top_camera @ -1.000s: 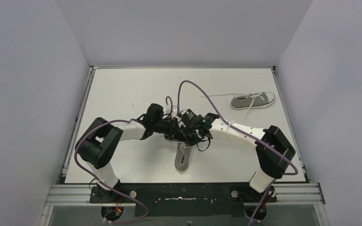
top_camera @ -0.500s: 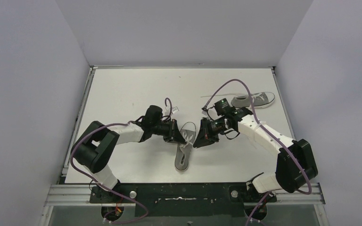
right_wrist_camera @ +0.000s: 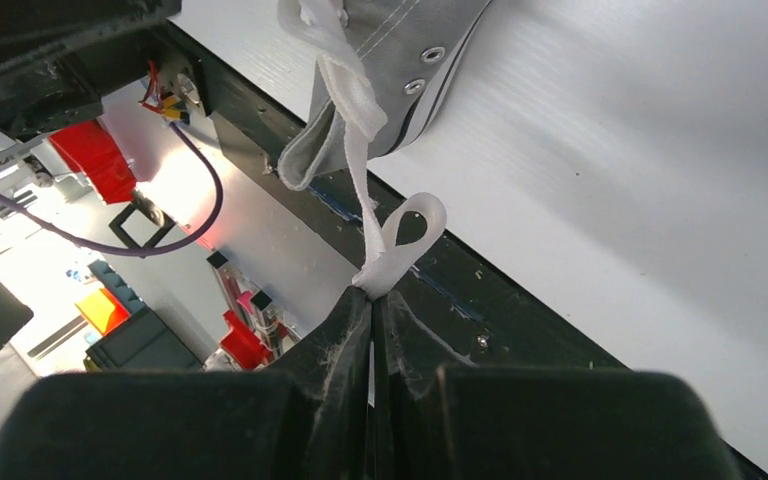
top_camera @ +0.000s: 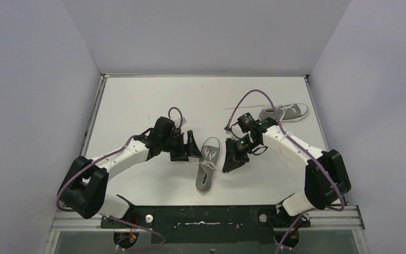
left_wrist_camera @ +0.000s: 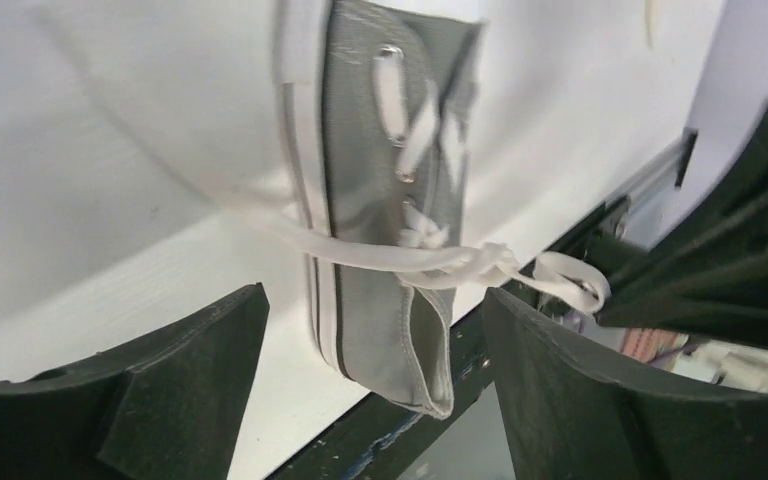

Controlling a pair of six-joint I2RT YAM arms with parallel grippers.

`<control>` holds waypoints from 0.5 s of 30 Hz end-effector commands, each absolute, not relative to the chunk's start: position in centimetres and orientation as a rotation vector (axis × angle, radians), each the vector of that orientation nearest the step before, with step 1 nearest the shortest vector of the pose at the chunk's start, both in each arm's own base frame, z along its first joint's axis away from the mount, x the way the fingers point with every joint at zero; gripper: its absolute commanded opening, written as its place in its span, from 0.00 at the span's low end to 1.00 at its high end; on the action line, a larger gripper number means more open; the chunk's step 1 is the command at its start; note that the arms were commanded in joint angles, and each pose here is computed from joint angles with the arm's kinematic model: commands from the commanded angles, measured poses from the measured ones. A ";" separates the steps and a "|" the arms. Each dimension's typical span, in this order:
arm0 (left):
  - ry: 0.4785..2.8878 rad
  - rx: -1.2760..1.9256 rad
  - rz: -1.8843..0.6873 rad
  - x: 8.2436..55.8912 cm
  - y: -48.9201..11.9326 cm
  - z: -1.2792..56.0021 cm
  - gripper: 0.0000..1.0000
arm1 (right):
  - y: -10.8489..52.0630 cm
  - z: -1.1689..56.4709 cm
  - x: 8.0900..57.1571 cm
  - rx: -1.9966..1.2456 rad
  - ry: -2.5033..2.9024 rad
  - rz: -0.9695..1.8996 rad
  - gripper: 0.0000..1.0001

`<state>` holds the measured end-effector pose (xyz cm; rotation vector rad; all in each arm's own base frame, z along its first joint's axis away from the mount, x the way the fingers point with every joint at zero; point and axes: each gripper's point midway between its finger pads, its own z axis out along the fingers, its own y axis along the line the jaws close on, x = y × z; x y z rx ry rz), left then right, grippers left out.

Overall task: Tie the shoes
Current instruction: Cross the shoelace with the shoelace, then tie the shoelace on the shoe.

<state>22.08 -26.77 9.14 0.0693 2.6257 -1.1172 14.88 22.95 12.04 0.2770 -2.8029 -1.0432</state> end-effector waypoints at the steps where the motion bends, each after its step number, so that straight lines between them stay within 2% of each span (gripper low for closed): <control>1: 2.811 -0.375 -0.874 22.6 -24.3 7.4 0.70 | 23.0 12.3 16.3 0.364 -2.880 -1.022 0.00; 4: 2.819 -0.628 -0.932 22.9 -25.4 6.0 0.62 | 23.1 12.2 16.8 0.375 -2.902 -1.022 0.00; 12: 2.778 -0.934 -1.046 24.8 -27.4 3.2 0.62 | 23.4 11.9 18.1 0.355 -2.962 -1.009 0.00; 14: 2.773 -0.973 -1.037 24.8 -27.2 2.3 0.54 | 23.2 11.7 18.1 0.354 -2.969 -0.975 0.00; 15: 2.770 -0.989 -1.035 24.9 -27.1 2.0 0.47 | 22.9 11.6 18.1 0.350 -2.976 -0.945 0.00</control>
